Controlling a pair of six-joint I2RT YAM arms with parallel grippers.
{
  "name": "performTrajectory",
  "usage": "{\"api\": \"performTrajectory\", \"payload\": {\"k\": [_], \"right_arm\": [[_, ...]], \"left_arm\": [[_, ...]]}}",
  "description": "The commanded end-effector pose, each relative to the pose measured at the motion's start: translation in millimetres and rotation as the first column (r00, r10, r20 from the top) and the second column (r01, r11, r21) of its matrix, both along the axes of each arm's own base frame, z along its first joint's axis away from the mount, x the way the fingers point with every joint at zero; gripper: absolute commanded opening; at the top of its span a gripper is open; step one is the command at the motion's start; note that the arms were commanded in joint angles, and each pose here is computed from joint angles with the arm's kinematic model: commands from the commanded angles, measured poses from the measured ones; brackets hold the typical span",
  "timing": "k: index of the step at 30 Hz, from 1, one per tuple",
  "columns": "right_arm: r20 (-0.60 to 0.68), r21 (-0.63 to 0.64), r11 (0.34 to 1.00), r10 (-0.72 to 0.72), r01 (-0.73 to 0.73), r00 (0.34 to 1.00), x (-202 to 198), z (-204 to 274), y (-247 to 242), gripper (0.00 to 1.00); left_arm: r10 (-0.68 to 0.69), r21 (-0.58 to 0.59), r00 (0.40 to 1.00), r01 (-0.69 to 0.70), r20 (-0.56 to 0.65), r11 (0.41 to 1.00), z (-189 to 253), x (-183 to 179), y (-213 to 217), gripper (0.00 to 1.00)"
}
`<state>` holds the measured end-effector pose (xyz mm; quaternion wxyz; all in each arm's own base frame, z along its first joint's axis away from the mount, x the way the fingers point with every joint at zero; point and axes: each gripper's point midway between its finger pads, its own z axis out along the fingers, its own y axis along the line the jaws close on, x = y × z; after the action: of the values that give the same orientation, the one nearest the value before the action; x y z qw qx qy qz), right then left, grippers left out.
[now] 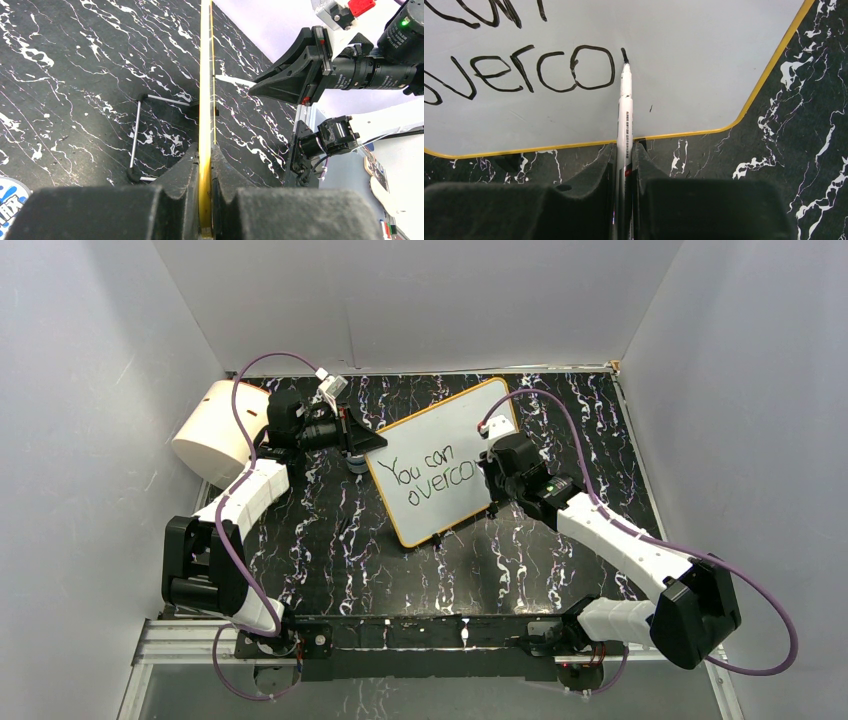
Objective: Write a sentence on the whiteboard
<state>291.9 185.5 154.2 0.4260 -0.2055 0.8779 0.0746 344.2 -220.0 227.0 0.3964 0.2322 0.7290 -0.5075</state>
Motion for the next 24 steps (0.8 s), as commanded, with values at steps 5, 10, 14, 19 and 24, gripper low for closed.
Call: {"api": "performTrajectory", "payload": {"k": [5, 10, 14, 19, 24], "right_arm": [[-0.042, 0.011, 1.000, -0.006, 0.006, 0.999, -8.7, -5.8, -3.7, 0.00], [-0.059, 0.009, 1.000, -0.001, 0.002, 0.998, -12.8, -11.0, -4.2, 0.00], [-0.060, 0.007, 1.000, -0.004, 0.004, 0.998, -12.5, -12.3, -4.5, 0.00], [-0.037, 0.019, 1.000, -0.009, 0.009, 0.999, -8.3, -7.4, -3.0, 0.00], [0.010, 0.036, 0.999, -0.016, 0.015, 1.000, 0.4, 3.4, -0.4, 0.00]], "left_arm": [[-0.069, 0.031, 0.989, 0.074, -0.131, 0.997, -33.4, -23.5, -9.8, 0.00], [-0.069, 0.031, 0.989, 0.074, -0.132, 0.997, -33.4, -23.7, -9.8, 0.00], [-0.069, 0.031, 0.989, 0.074, -0.130, 0.997, -32.9, -23.7, -9.8, 0.00], [-0.070, 0.031, 0.989, 0.075, -0.132, 0.997, -33.3, -23.8, -9.9, 0.00], [-0.069, 0.031, 0.989, 0.074, -0.131, 0.997, -33.2, -23.5, -9.8, 0.00]]}}
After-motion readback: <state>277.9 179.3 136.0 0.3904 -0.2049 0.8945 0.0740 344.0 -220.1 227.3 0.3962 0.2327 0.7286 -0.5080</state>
